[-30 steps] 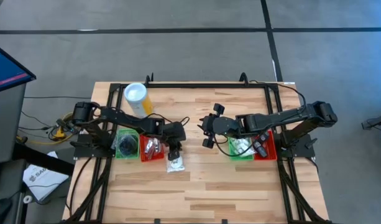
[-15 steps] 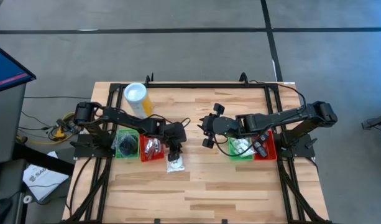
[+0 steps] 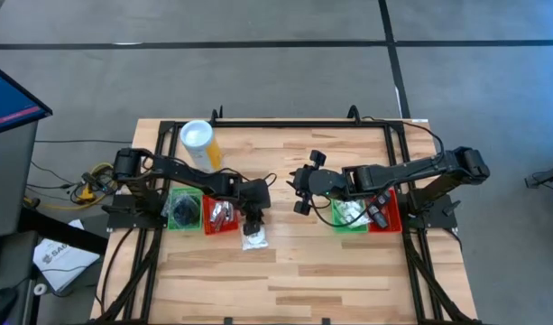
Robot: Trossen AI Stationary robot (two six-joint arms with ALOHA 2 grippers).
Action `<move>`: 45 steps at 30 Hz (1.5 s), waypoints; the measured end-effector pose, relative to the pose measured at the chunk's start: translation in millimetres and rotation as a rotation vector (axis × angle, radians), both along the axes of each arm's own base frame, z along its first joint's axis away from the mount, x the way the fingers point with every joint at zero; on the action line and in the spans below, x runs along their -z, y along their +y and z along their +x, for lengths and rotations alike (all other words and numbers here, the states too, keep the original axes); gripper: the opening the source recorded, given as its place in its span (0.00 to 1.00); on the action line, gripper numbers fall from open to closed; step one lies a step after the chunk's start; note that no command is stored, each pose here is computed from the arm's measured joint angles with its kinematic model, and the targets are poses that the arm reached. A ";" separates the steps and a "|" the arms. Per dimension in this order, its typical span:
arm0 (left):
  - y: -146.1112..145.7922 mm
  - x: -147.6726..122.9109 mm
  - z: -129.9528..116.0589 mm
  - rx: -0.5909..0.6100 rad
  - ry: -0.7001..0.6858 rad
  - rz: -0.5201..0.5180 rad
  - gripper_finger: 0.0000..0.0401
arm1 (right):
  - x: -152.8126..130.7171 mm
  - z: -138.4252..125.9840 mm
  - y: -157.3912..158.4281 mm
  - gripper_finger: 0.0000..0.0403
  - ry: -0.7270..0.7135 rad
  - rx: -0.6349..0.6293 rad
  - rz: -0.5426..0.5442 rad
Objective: Pick & Place Travel size toiletries
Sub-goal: Put the white cotton pack into the right green bin
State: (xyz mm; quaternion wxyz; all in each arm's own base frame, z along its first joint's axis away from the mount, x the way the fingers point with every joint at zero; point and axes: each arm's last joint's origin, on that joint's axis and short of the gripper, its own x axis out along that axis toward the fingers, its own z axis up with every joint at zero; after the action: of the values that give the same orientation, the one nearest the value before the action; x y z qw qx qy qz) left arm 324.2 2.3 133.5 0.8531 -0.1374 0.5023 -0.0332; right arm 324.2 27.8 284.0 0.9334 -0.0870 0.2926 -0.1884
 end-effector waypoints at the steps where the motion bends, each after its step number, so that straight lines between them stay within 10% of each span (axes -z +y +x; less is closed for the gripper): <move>1: 0.0 3.7 1.7 0.000 -0.001 0.000 0.37 | 0.0 0.0 0.0 0.26 0.000 0.000 0.000; 14: 3.2 14.4 5.5 0.023 0.007 -0.058 0.33 | 0.1 -0.1 0.0 0.26 0.001 0.000 0.000; 22: 2.7 16.4 4.6 0.098 -0.001 -0.048 0.03 | 0.1 -0.1 0.0 0.26 0.001 0.000 0.000; 45: 3.8 10.9 6.4 0.110 -0.033 -0.041 0.00 | 0.1 0.0 -0.5 0.26 0.002 0.001 0.000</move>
State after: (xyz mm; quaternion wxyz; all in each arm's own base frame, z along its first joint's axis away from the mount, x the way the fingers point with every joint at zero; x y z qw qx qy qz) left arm 330.6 6.2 122.6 0.8551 -0.1263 0.4942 -0.0926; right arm 324.2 27.3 283.9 0.9331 -0.0871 0.2934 -0.1888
